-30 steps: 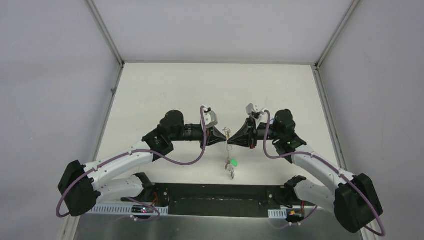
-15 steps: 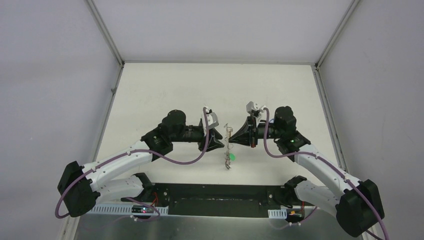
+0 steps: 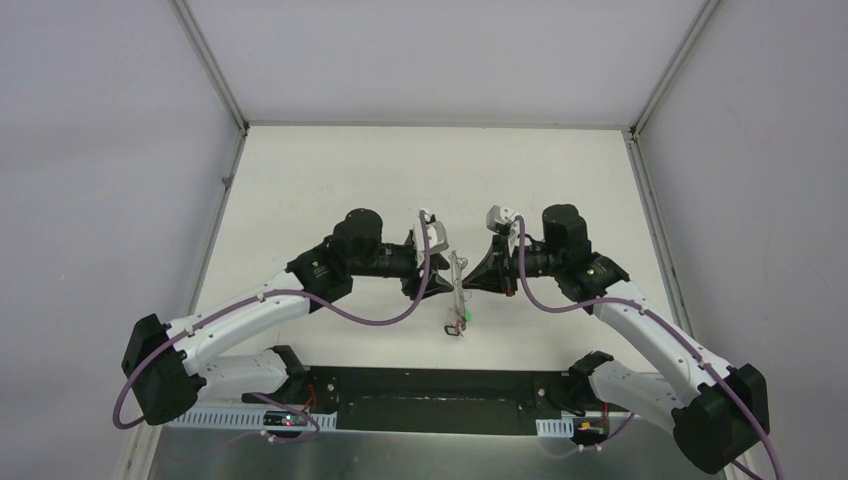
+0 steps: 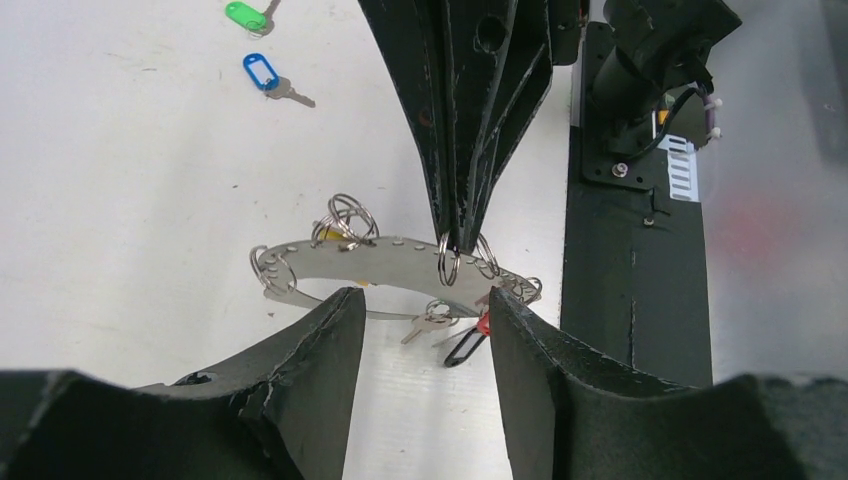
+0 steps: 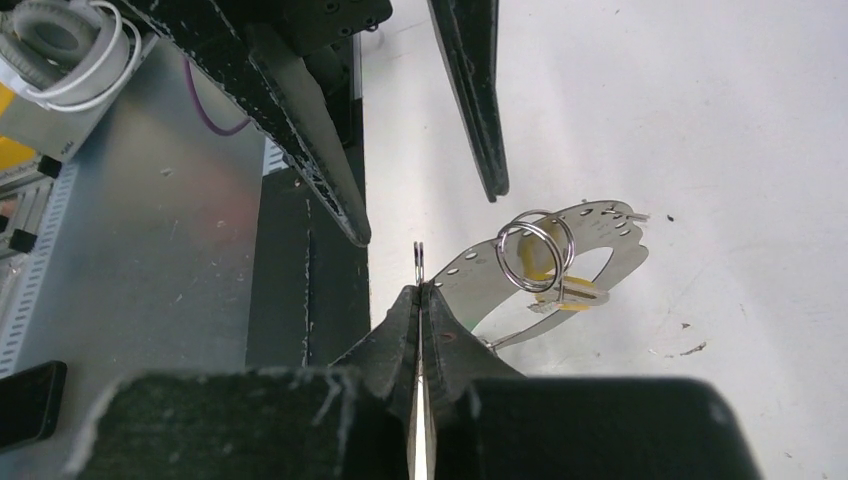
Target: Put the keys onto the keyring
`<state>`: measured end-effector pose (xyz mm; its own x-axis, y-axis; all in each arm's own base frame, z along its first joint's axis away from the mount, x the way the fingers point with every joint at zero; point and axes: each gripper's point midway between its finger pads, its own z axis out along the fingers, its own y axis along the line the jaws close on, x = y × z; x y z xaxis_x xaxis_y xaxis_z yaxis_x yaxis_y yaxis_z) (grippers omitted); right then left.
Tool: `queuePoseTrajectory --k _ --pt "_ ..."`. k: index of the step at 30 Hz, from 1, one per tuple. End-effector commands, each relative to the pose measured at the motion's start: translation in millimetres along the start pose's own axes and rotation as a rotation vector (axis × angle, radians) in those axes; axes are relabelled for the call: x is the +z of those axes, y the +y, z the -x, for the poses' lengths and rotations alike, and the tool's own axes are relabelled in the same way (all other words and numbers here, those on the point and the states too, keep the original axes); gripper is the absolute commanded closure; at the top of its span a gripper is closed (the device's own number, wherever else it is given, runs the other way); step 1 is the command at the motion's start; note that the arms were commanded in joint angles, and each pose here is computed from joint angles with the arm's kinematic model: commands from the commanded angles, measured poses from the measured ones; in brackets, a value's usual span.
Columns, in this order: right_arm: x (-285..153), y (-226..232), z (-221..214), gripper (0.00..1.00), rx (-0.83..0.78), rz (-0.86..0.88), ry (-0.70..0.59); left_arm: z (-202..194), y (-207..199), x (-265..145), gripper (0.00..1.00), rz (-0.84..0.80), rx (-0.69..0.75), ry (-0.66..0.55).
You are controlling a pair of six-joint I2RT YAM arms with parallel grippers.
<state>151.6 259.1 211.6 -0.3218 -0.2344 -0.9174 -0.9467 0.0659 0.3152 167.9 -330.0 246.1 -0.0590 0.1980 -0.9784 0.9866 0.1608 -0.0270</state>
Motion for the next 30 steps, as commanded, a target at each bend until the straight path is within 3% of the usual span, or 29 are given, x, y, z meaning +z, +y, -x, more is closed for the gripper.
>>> queuePoseTrajectory --k 1,8,19,25,27,30 --pt "-2.0 4.6 21.8 1.0 -0.158 0.013 -0.022 19.4 -3.4 10.3 0.51 -0.029 0.052 -0.024" --pt "-2.0 5.7 22.1 1.0 -0.161 0.014 -0.022 15.5 -7.1 17.1 0.69 -0.056 0.065 -0.01" --pt "-1.0 5.4 21.9 1.0 -0.15 0.016 -0.02 3.9 -16.2 28.4 0.76 -0.099 0.059 0.033" --pt "-0.8 4.8 20.0 1.0 -0.144 0.013 -0.017 6.0 -20.0 34.2 0.9 -0.113 0.055 0.031" --pt "-0.7 3.9 19.0 1.0 -0.14 0.009 -0.015 7.2 -21.1 35.0 1.0 -0.117 0.052 0.027" --pt "-0.8 2.6 19.1 1.0 -0.133 -0.001 -0.015 6.8 -21.1 34.9 1.0 -0.115 0.039 0.028"
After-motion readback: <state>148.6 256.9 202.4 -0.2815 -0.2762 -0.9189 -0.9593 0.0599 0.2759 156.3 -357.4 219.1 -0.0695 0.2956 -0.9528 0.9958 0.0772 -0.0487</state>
